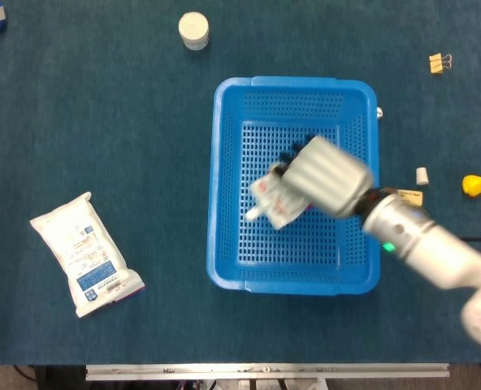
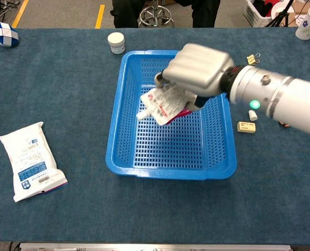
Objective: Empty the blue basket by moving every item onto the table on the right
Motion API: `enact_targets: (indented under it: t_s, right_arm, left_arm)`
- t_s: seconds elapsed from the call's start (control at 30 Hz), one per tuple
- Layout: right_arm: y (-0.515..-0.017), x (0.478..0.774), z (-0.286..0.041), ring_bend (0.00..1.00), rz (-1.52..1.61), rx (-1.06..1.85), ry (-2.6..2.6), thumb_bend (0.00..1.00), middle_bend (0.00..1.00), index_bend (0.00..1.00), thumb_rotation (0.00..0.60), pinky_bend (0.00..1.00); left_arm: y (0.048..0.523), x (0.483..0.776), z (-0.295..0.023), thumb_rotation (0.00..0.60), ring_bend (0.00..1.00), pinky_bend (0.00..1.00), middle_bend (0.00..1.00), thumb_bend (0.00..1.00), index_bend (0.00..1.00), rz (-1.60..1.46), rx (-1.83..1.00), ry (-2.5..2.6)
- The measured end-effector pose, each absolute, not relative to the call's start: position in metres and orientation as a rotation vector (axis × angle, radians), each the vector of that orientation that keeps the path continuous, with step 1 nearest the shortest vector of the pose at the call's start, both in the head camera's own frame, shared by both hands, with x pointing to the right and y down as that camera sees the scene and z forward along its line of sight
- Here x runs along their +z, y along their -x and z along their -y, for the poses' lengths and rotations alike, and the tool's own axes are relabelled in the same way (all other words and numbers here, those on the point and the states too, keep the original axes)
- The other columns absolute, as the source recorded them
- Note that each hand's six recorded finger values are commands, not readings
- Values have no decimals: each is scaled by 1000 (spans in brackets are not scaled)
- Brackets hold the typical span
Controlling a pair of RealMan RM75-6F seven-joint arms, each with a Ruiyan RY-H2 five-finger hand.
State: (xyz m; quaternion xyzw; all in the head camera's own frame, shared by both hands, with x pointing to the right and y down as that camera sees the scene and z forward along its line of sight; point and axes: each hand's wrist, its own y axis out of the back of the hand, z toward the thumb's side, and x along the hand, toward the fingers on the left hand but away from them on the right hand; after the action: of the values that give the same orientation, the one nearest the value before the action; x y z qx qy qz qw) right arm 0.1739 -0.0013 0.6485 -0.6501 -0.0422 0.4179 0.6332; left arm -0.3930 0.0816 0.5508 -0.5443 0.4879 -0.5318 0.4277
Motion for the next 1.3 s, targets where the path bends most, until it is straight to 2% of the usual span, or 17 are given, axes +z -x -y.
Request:
enact_targets:
  t_s: [0.2, 0.37, 0.67, 0.9, 1.0, 1.03, 1.17, 1.23, 1.3]
  right_arm:
    - [-240, 605, 39, 491, 250, 1054, 1398, 421, 588, 409, 600, 516]
    - [-309, 584, 56, 491, 352, 1184, 1368, 421, 586, 409, 600, 516]
    - [-397, 604, 64, 471, 387, 1376, 1322, 421, 569, 408, 600, 516]
    - [-417, 640, 60, 442, 372, 1446, 1324, 420, 530, 398, 600, 518]
    - [-420, 655, 60, 406, 359, 1465, 1322, 417, 497, 348, 600, 504]
    - [-420, 659, 61, 373, 357, 1472, 1324, 414, 468, 305, 600, 470]
    - [-420, 669, 63, 151, 354, 1509, 1311, 401, 264, 41, 600, 267]
    - [-418, 671, 63, 104, 359, 1521, 1304, 388, 199, 0, 600, 231]
    - [-414, 672, 61, 90, 375, 1529, 1313, 381, 172, 0, 600, 218]
  left_arm:
    - [390, 552, -79, 600, 249, 111, 271, 298, 390, -1207, -1328, 1362]
    - [385, 554, -76, 600, 249, 111, 271, 299, 390, -1193, -1321, 1380]
    - [376, 564, -71, 600, 248, 111, 271, 299, 390, -1155, -1311, 1428]
    - [373, 563, -72, 600, 248, 111, 271, 298, 390, -1143, -1309, 1435]
    - [373, 562, -72, 600, 248, 111, 271, 299, 390, -1141, -1311, 1434]
    - [374, 563, -73, 600, 248, 111, 271, 299, 390, -1140, -1312, 1435]
    - [373, 564, -73, 600, 248, 111, 271, 299, 390, -1136, -1315, 1441]
    - [372, 565, -73, 600, 248, 111, 271, 300, 390, -1130, -1322, 1445]
    - [373, 566, -74, 600, 248, 111, 271, 299, 390, -1127, -1328, 1448]
